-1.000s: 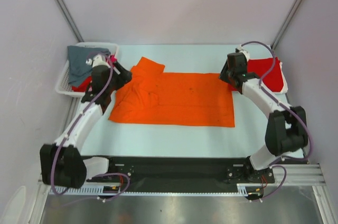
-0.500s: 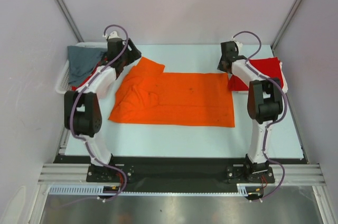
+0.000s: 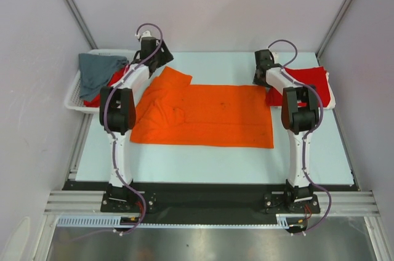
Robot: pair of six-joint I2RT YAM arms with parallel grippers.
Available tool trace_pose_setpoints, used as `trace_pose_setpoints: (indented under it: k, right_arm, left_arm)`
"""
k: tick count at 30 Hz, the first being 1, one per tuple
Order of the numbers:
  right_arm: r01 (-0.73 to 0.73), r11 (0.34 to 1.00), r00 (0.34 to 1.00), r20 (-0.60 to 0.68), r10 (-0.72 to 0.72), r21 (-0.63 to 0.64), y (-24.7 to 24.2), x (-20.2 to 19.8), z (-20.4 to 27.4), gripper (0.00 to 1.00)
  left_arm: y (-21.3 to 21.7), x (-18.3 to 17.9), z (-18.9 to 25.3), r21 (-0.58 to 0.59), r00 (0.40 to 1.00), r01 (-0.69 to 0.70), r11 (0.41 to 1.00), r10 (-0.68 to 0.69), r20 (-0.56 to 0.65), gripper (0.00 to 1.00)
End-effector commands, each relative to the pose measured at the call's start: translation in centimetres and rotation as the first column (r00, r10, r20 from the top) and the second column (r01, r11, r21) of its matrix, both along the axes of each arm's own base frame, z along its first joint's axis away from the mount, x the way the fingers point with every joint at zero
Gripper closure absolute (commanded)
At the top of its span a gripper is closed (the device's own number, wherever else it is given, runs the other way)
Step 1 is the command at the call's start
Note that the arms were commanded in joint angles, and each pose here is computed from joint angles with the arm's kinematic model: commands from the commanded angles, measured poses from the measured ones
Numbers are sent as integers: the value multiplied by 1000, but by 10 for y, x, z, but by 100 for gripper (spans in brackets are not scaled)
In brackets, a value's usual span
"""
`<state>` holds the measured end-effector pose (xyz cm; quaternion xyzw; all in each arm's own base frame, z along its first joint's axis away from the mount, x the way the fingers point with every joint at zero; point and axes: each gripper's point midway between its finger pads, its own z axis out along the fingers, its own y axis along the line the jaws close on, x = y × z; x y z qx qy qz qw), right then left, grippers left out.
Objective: Fold and stack the t-shirts
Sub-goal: Fold the tshirt
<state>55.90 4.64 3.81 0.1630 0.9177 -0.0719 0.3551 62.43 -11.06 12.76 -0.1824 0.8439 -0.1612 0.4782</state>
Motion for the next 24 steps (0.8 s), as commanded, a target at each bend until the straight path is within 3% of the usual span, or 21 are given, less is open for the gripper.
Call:
trace_pose_setpoints:
  k: [1,13,24]
  right_arm:
    - [4,1000,1000,1,-4,-10,-5,6,2,57]
    - [-1,1000,999,-34,1,2,-5,2,-6,63]
    - [4,1000,997,-79,-3,7,-9,4,-15,80]
  left_arm:
    - [-5,25,12,31,999,-5,1000,4,48,23]
    - [3,41,-23,46,999,-46,998,46,2,24]
    - [12,50,-50,34,997,-74,997,75,-27,28]
